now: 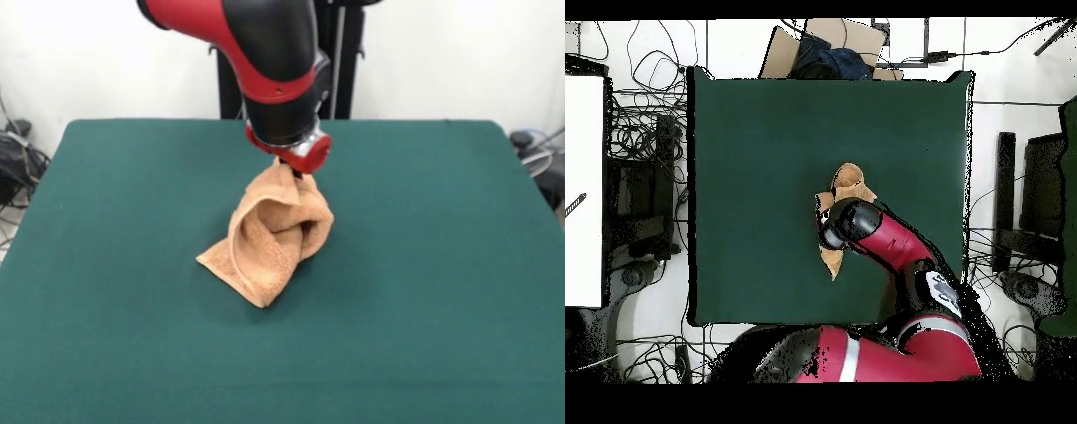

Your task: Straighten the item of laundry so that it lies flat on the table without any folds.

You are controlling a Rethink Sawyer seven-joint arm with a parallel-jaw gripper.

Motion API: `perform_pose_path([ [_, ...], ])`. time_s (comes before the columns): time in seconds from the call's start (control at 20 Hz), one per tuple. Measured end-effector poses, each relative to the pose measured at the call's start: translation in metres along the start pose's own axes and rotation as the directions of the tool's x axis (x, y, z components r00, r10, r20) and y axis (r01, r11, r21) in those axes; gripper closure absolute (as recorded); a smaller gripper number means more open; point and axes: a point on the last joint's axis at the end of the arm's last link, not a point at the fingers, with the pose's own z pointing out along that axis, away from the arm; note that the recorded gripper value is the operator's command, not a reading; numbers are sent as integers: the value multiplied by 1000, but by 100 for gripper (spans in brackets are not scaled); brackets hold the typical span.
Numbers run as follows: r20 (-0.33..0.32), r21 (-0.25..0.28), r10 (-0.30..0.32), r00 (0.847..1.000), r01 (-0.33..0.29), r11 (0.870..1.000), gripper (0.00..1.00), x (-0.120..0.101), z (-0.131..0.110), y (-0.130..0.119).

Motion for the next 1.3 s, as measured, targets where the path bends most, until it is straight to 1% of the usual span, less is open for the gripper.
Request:
perform_pose_path([
  [0.2, 14, -10, -15, 1000, 15, 1000, 100, 3, 7, -4],
  [0.45, 13, -18, -45, 999, 45, 999, 100, 11, 12, 2],
  [0.5, 8, -20, -60, 998, 60, 998, 100, 16, 15, 4],
  [0.75, 6, -8, -94, 996, 94, 996, 100, 25, 18, 11],
  [0.85, 9, 21, -139, 990, 139, 990, 100, 35, 18, 26],
  [0.95, -3, 44, -185, 983, 185, 982, 100, 47, 17, 44],
  [1.05, -21, 61, -215, 976, 216, 974, 100, 56, 15, 58],
  [1.15, -75, 85, -259, 963, 265, 961, 100, 75, 8, 78],
  [1.25, -111, 91, -273, 956, 283, 955, 100, 84, 2, 86],
  [1.3, -152, 97, -280, 948, 296, 950, 100, 92, -6, 90],
])
